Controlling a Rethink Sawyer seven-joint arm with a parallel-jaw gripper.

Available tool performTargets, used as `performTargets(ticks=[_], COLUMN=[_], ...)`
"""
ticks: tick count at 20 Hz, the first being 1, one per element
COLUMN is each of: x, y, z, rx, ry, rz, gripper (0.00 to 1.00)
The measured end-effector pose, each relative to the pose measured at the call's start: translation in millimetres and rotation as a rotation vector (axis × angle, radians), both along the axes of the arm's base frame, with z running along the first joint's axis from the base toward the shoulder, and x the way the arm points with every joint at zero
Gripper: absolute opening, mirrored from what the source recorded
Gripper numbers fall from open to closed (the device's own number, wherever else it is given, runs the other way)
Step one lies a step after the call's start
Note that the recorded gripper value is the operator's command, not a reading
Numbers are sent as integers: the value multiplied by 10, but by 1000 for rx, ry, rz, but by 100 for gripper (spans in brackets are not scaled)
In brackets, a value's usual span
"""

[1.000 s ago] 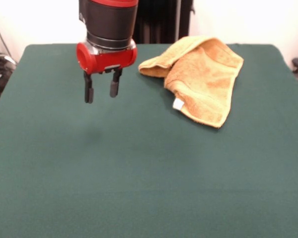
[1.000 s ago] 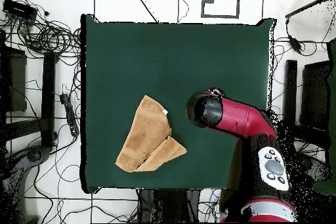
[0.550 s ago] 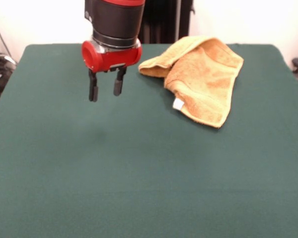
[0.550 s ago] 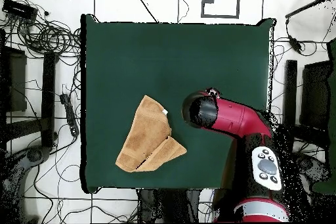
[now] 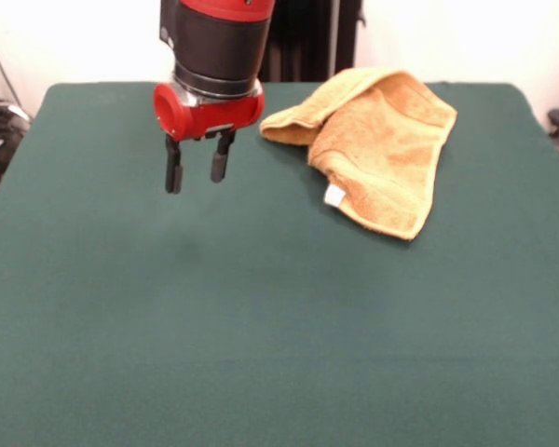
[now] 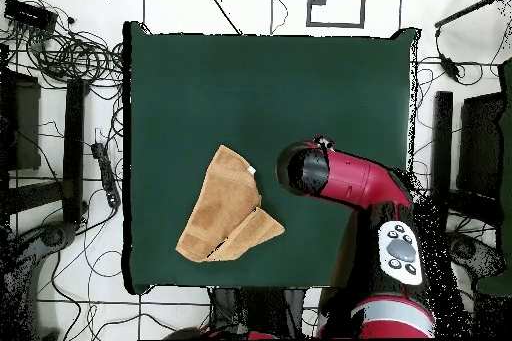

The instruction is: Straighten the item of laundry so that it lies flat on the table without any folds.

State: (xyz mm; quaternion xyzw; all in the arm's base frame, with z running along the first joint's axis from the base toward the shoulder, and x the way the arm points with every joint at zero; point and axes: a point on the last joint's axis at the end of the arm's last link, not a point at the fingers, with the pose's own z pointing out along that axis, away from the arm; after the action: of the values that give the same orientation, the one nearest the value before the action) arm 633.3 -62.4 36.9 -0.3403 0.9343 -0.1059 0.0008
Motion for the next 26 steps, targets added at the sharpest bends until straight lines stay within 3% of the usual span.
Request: performTargets(ticks=[13, 26], x=[-83, 24], y=[45, 79], z=[-202, -137], rx=[7, -7], ry=[33, 13], rz=[4, 0], gripper=[100, 100])
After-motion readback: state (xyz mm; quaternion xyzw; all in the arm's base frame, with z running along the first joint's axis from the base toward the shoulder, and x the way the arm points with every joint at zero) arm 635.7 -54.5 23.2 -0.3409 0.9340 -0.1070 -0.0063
